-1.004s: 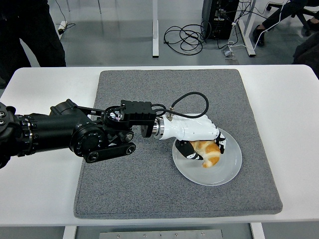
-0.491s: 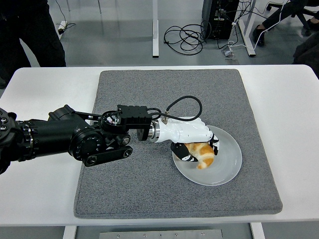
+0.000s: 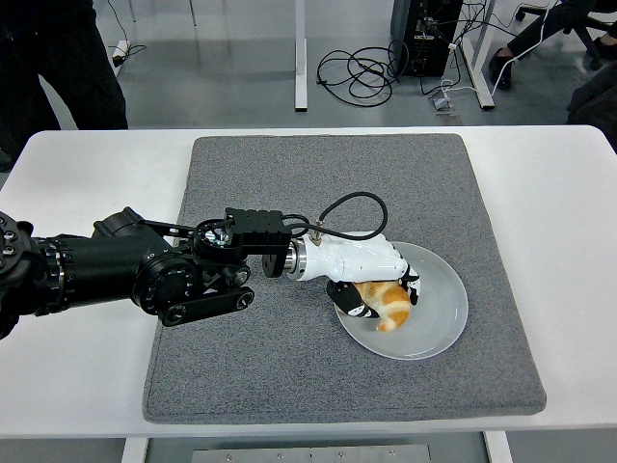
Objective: Place the bread on the plate
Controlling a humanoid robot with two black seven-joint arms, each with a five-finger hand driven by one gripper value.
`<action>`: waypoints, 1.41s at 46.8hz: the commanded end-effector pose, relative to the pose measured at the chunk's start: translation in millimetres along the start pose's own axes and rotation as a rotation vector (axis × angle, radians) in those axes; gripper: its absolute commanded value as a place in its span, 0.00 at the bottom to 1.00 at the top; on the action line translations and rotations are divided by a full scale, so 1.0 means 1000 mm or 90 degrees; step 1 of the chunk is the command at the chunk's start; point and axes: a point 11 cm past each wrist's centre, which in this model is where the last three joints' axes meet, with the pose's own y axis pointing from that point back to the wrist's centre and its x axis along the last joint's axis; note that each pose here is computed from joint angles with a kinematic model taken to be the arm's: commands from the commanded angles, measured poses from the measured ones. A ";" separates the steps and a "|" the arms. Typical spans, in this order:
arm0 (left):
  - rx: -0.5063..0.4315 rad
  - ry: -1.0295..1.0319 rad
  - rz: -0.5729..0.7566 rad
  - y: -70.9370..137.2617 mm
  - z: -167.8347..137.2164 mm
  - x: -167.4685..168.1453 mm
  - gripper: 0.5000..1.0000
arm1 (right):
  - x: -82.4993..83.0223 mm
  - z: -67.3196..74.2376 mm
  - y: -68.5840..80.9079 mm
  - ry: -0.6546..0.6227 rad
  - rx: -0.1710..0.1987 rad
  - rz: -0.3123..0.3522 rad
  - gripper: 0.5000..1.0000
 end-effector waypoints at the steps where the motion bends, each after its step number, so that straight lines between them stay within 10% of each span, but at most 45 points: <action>1: 0.001 0.007 0.003 0.000 0.000 0.001 0.57 | 0.000 0.000 0.000 0.000 0.000 0.000 1.00; 7: -0.004 0.014 0.011 -0.001 0.002 0.007 0.86 | 0.000 0.000 0.000 0.000 0.000 0.000 1.00; 13: -0.010 0.012 0.021 -0.002 0.004 0.017 0.94 | 0.000 0.000 0.000 0.000 0.000 0.000 1.00; 48: -0.088 0.206 0.104 -0.015 0.053 0.127 0.95 | 0.000 0.000 0.000 0.000 0.000 0.000 1.00; 66: 0.022 0.502 0.390 0.053 -0.068 0.209 0.95 | 0.000 0.000 0.000 0.000 0.000 0.000 1.00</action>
